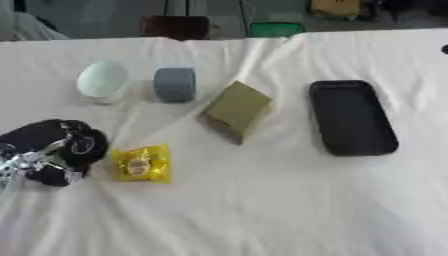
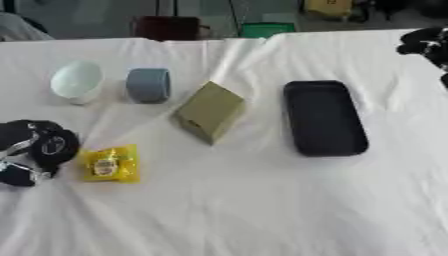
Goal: Pick up objects on the table and place them in the box.
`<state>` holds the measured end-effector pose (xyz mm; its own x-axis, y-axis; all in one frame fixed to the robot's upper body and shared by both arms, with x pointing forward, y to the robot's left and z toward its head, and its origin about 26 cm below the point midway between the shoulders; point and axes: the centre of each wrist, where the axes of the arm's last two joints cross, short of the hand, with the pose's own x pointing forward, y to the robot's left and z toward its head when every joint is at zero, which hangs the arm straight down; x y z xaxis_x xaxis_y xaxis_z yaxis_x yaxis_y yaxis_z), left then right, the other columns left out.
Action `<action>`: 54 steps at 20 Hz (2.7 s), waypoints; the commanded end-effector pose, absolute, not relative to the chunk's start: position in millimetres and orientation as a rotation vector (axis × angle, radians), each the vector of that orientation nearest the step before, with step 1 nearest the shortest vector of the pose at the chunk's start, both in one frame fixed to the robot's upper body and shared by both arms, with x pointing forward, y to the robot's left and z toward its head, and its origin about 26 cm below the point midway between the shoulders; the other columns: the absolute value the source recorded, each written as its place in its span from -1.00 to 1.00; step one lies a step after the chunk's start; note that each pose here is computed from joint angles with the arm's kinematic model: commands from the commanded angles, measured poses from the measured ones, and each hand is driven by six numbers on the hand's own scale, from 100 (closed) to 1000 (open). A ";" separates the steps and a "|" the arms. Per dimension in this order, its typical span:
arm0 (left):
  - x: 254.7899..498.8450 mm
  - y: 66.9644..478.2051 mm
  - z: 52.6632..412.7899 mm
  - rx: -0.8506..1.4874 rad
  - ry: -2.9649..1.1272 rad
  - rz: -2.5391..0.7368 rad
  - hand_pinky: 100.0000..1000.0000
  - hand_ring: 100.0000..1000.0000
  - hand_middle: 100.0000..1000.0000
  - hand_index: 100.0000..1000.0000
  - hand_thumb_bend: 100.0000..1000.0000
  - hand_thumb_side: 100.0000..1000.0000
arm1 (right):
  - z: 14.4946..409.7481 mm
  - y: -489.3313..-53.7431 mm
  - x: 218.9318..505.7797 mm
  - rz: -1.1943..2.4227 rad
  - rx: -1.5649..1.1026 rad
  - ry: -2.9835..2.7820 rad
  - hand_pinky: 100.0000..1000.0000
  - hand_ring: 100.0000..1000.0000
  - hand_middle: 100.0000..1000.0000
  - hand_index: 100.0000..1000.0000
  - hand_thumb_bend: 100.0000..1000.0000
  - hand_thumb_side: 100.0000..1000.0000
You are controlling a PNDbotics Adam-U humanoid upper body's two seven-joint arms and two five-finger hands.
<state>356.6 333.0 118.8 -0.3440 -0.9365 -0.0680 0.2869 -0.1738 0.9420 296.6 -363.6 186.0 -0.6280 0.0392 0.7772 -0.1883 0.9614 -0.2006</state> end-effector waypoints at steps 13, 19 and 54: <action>342.7 321.7 197.8 0.989 -1.361 -1.669 1.00 0.83 0.64 -0.19 -1.00 -0.68 | 195.4 -366.6 296.3 0.356 0.087 -2.247 0.30 0.28 0.58 0.74 -1.00 0.50; 343.0 322.4 196.8 0.982 -1.335 -1.684 1.00 0.84 0.65 -0.19 -1.00 -0.69 | 195.5 -366.6 296.5 0.355 0.088 -2.248 0.30 0.28 0.58 0.74 -1.00 0.50; 366.7 248.5 261.4 0.829 -1.733 -1.854 0.95 0.83 0.62 -0.24 -1.00 -0.73 | 196.2 -364.8 298.4 0.368 0.106 -2.241 0.30 0.28 0.58 0.74 -1.00 0.49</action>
<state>364.7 252.8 256.9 -0.6847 -0.7200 -0.1130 -0.0619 -0.0970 0.9934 298.2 -363.7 186.4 -0.6232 0.0368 0.7812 -0.1966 0.9594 -0.2020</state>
